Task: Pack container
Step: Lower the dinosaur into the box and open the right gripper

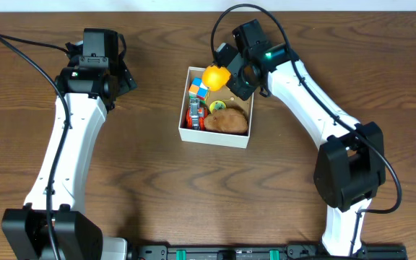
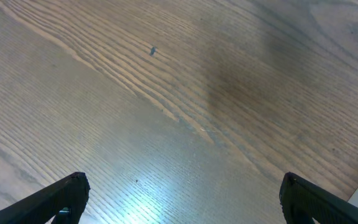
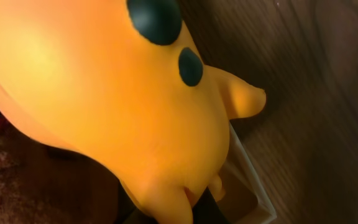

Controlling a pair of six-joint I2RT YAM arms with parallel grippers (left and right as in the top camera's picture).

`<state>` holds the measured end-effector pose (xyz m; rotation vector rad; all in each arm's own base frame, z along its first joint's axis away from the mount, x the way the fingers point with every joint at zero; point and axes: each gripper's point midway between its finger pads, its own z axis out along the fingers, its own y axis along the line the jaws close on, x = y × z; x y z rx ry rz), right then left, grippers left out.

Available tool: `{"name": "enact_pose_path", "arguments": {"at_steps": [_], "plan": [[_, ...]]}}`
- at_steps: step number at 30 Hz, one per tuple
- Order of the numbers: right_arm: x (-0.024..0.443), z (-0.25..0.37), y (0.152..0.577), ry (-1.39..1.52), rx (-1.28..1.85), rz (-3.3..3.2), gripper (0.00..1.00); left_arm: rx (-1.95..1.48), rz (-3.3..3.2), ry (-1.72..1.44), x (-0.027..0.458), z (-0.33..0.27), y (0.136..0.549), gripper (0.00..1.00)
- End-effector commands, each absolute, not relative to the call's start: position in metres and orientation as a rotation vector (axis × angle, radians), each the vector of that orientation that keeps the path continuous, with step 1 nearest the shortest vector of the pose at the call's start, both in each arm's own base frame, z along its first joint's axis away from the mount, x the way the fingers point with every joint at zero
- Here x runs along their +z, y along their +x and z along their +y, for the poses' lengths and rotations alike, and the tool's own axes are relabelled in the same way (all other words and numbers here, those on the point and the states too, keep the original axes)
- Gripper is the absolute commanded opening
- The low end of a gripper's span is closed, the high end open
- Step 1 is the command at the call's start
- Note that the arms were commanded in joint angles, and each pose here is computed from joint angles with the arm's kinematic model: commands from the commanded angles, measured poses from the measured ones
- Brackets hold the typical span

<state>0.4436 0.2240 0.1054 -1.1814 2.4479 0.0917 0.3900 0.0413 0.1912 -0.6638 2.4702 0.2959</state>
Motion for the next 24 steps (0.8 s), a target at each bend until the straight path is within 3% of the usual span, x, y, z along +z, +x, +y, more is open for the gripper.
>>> {"name": "enact_pose_path", "arguments": {"at_steps": [1, 18, 19, 22, 24], "plan": [[0.094, 0.228, 0.438, -1.245, 0.089, 2.454, 0.01, 0.294, 2.441, -0.661, 0.203, 0.043, 0.391, 0.98], [0.059, 0.220, 0.433, -1.395, 0.018, 2.463, 0.01, 0.294, 2.441, -0.661, 0.203, 0.043, 0.391, 0.98], [0.059, 0.219, 0.433, -1.395, 0.018, 2.465, 0.03, 0.294, 2.441, -0.661, 0.203, 0.043, 0.391, 0.98], [0.058, 0.220, 0.433, -1.396, 0.019, 2.465, 0.23, 0.294, 2.441, -0.661, 0.203, 0.043, 0.391, 0.98], [0.059, 0.220, 0.434, -1.393, 0.018, 2.463, 0.30, 0.294, 2.441, -0.661, 0.203, 0.043, 0.391, 0.98]]}}
